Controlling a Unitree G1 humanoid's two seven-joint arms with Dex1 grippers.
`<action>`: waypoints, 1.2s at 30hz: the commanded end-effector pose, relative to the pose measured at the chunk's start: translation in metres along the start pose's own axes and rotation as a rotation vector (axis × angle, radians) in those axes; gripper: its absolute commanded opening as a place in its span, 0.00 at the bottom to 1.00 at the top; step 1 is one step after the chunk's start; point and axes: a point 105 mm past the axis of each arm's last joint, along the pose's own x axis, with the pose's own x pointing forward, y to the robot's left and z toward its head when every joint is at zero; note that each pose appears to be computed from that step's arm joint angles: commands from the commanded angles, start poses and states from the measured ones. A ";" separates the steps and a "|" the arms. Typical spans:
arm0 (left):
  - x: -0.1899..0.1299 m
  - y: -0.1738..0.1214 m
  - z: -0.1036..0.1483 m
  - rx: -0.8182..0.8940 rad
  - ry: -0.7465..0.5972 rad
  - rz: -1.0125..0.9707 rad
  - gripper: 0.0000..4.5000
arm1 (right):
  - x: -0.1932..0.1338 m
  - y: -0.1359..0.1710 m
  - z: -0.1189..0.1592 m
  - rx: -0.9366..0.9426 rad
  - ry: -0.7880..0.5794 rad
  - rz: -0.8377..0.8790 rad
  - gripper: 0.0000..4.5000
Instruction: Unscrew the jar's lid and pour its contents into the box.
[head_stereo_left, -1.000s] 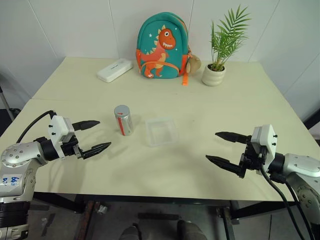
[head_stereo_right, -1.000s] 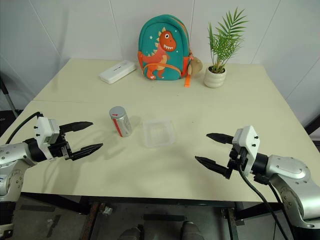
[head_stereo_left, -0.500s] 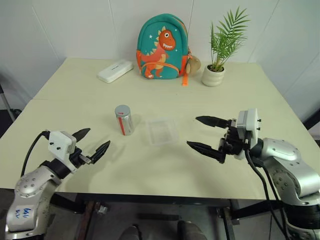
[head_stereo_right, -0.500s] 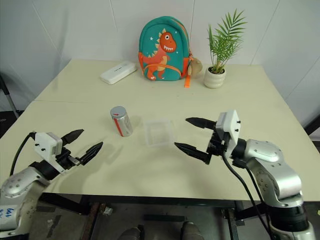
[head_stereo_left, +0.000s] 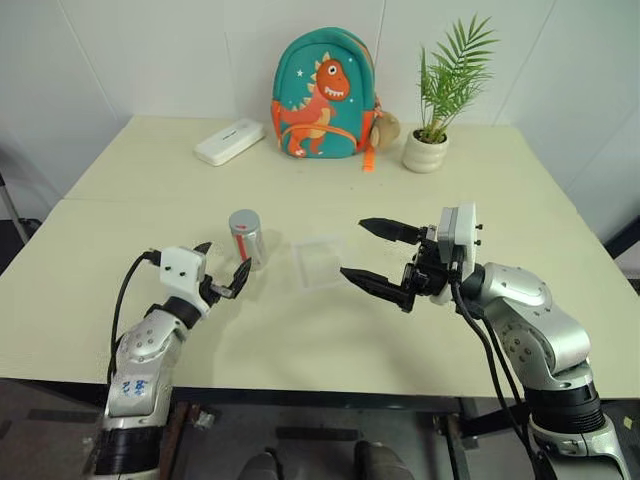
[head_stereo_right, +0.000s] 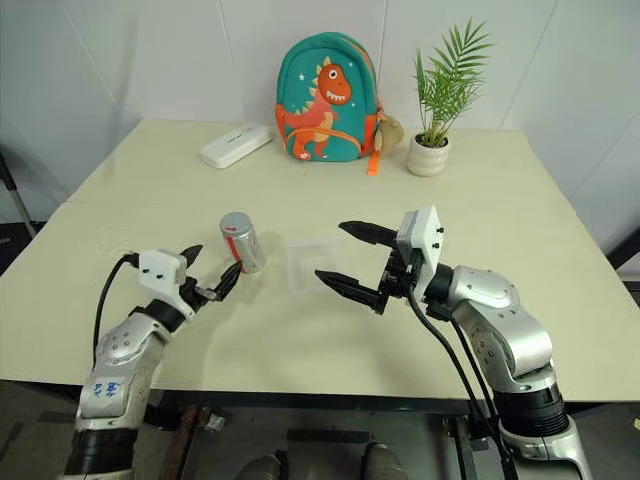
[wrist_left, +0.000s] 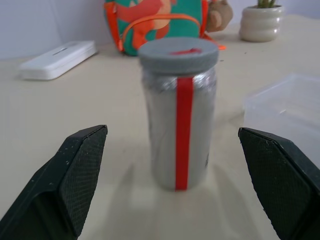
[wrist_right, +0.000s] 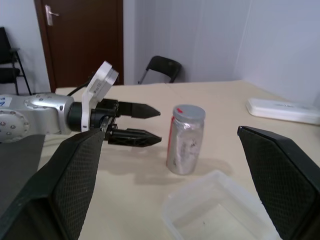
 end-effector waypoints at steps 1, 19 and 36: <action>0.007 -0.002 0.003 0.026 -0.028 0.034 1.00 | 0.002 0.007 0.013 -0.042 -0.034 0.030 1.00; 0.041 0.005 -0.006 0.124 -0.023 0.055 1.00 | -0.003 0.001 -0.005 -0.015 -0.018 0.006 1.00; 0.053 0.001 0.003 0.091 -0.075 0.041 0.52 | -0.004 0.003 -0.016 0.011 -0.009 -0.020 1.00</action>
